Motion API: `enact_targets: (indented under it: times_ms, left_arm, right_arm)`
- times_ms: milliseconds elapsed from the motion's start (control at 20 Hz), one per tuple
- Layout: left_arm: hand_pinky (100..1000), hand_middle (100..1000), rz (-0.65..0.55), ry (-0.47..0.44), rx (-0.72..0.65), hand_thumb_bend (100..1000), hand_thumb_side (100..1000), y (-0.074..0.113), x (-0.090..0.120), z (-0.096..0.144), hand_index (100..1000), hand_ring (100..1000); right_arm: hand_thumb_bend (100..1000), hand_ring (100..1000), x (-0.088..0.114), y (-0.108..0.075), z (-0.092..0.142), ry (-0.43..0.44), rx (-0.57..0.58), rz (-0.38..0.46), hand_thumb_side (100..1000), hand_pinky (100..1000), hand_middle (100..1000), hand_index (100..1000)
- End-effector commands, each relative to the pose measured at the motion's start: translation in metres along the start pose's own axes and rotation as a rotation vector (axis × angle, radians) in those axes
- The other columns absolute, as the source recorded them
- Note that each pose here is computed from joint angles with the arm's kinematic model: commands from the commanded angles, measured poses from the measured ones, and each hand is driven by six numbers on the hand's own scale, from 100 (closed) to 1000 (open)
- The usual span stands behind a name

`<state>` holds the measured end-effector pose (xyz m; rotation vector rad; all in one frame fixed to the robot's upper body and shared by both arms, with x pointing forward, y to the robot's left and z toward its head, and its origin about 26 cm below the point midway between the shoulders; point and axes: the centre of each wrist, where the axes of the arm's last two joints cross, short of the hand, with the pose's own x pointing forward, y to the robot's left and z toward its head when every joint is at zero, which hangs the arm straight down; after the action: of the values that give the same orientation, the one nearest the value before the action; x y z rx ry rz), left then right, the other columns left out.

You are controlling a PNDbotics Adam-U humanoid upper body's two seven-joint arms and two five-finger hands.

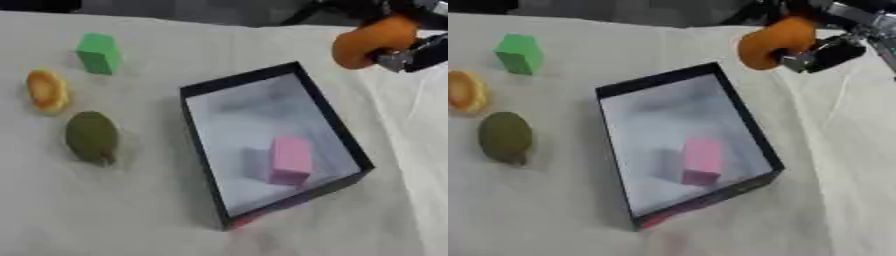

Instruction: Pick up objects on the table and place them in the box.

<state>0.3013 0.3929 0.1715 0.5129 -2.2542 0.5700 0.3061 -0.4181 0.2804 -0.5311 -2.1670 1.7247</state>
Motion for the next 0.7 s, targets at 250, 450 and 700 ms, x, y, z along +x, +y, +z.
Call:
enact_targets:
  times_ms: [250,450,700]
  left_arm:
    - [704,762,-0.048,0.029,0.002,190,692,0.014,-0.007,-0.011,852,839]
    - [703,764,-0.047,0.053,-0.044,183,735,0.012,-0.014,-0.012,854,841]
    - [703,764,-0.036,0.073,-0.088,183,738,0.007,-0.019,-0.014,855,841]
  right_arm:
    - [100,723,0.033,-0.018,-0.041,-0.191,-0.001,0.03,100,781,478,584]
    - [100,715,0.043,-0.016,-0.053,-0.237,-0.006,0.017,100,778,478,584]
    - [100,713,0.045,-0.011,-0.062,-0.263,-0.007,-0.007,100,777,476,584]
